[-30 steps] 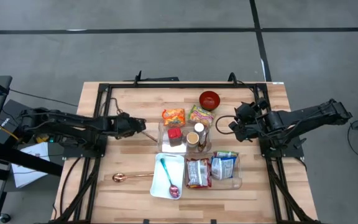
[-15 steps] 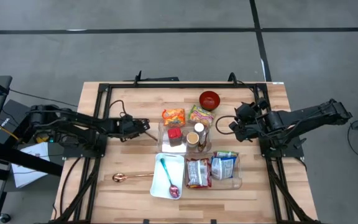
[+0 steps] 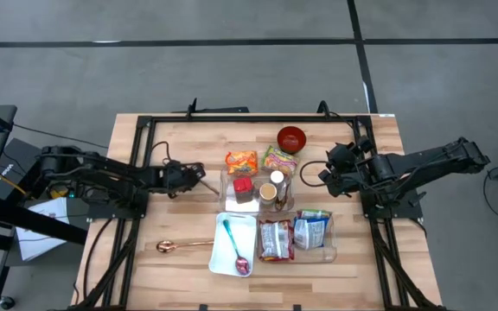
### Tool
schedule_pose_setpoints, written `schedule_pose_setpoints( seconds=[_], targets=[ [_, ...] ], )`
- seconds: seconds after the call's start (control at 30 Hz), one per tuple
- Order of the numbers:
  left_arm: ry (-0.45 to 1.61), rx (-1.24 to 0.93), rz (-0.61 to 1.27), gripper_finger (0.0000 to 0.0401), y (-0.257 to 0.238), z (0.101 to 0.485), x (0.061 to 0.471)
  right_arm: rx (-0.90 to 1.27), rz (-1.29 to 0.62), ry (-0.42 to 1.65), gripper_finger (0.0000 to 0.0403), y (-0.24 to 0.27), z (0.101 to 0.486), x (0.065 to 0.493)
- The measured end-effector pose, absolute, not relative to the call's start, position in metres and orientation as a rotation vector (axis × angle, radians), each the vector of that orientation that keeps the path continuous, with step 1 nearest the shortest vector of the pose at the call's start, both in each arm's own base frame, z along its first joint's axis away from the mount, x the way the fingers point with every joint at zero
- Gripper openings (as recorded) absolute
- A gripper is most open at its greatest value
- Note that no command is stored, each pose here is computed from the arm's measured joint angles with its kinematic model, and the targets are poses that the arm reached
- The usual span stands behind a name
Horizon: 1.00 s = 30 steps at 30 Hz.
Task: Pick & Place Food Item
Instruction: Put the top gold spoon into the white bin
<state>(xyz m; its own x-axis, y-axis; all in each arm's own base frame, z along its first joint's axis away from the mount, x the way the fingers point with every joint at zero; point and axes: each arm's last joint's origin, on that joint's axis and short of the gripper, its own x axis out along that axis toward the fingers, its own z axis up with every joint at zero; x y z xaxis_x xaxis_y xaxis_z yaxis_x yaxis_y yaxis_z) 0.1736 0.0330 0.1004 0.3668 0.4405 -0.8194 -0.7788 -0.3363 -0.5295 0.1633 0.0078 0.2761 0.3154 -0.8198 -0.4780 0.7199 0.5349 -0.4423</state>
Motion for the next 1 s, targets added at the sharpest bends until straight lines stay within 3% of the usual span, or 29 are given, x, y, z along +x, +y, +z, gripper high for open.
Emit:
schedule_pose_setpoints(
  seconds=[0.3, 1.0],
  targets=[
    [0.261, -1.428, 1.294, 0.0008, 0.034, 0.095, 0.169, -0.156, -1.017, 0.729, 0.0175, 0.008, 0.276, 0.163],
    [0.460, -1.195, 1.190, 0.0001, 0.030, 0.117, 0.145, -0.152, -1.014, 0.729, 0.0175, 0.008, 0.276, 0.163]
  ],
)
